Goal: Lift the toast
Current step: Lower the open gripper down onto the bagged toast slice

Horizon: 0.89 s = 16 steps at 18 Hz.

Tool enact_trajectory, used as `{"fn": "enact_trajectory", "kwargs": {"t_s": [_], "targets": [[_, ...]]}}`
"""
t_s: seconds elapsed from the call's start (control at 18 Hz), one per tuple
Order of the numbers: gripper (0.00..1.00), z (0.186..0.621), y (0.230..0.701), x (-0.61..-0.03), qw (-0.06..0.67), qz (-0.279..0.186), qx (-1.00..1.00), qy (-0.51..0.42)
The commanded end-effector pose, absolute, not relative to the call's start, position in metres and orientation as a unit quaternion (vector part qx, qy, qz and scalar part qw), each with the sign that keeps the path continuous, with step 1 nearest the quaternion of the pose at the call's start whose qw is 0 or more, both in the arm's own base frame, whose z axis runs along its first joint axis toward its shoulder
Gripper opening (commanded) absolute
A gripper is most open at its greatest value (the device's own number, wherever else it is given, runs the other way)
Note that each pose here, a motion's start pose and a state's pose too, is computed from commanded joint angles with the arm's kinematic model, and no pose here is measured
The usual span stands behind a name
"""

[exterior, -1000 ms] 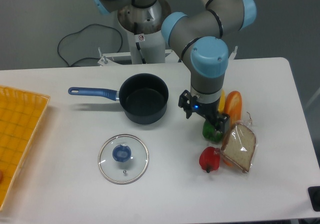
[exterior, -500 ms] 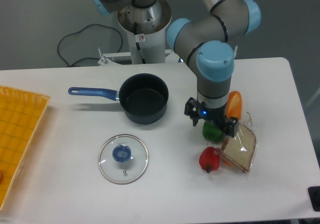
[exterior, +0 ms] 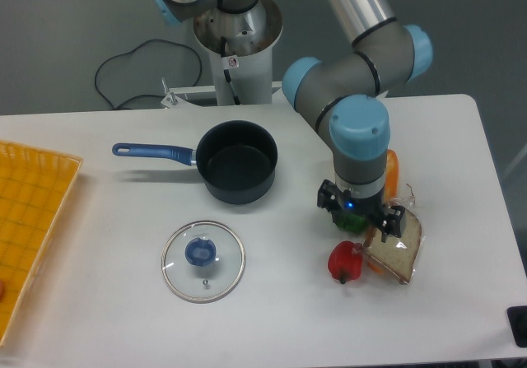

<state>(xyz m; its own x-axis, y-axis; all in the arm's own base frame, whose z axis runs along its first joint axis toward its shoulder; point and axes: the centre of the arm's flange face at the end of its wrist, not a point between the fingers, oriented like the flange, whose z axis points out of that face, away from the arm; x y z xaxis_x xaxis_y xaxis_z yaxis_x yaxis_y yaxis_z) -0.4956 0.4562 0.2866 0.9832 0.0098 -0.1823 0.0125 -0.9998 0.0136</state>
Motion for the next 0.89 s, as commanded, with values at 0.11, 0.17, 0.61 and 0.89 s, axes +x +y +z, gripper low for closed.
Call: {"fn": "enact_trajectory", "kwargs": {"t_s": [0.11, 0.17, 0.61, 0.89], "targets": [[1.00, 0.283, 0.456, -0.495, 0.008, -0.090, 0.996, 0.008], [1.00, 0.281, 0.456, -0.496, 0.009, -0.088, 0.996, 0.013], [1.00, 0.254, 0.464, -0.499, 0.011, -0.087, 0.996, 0.013], [1.00, 0.253, 0.464, -0.500, 0.010, -0.088, 0.996, 0.014]]}}
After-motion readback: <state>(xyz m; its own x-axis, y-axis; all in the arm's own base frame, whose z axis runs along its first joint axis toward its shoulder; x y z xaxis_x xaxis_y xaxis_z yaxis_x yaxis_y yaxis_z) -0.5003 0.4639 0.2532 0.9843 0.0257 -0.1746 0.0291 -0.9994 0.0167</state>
